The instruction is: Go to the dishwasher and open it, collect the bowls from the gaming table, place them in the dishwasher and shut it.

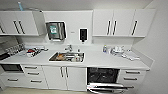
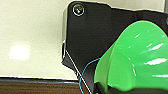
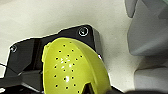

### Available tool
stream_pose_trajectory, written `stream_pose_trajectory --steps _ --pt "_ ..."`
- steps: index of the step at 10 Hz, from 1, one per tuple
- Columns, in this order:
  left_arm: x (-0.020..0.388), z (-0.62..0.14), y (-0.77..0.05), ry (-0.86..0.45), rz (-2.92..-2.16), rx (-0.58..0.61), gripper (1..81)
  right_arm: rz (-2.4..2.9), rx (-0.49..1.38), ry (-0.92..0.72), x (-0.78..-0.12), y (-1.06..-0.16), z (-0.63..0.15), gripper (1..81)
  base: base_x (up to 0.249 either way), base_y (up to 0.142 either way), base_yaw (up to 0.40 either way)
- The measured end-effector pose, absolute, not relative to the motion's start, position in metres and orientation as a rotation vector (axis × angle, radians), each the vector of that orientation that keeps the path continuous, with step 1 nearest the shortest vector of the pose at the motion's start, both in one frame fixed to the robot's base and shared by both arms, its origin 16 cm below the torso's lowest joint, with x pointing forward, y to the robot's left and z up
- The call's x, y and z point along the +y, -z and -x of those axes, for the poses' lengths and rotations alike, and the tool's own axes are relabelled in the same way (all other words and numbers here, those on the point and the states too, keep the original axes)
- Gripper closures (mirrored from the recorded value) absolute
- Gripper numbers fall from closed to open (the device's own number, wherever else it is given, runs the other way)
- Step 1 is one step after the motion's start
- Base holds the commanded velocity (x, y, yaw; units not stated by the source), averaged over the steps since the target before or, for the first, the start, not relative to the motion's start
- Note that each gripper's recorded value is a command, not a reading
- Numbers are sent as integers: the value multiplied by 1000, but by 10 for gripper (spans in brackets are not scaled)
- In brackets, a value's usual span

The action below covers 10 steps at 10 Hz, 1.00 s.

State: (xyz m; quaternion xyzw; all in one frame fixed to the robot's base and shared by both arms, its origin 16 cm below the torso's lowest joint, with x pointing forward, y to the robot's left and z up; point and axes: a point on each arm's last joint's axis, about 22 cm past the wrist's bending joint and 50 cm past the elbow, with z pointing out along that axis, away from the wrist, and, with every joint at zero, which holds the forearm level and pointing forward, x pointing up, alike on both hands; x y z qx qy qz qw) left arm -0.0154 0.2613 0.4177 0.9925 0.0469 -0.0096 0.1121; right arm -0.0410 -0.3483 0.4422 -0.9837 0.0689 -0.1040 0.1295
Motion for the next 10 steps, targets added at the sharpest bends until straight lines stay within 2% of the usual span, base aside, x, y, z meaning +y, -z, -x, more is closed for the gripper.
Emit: stream_pose_trajectory --steps 3,6,8,10 --pt "261 3 -418 5 -2912 138 811 2855 199 326 -349 -442 24 811 122 0 0" --pt "261 36 -418 72 -2914 140 811 2865 200 278 -349 -442 54 811 122 0 0" --pt "261 13 -418 24 -2913 139 811 2855 199 322 -348 -442 30 811 122 0 0" --pt "261 11 -418 21 -2913 138 811 2858 200 306 -348 -442 37 811 122 0 0"
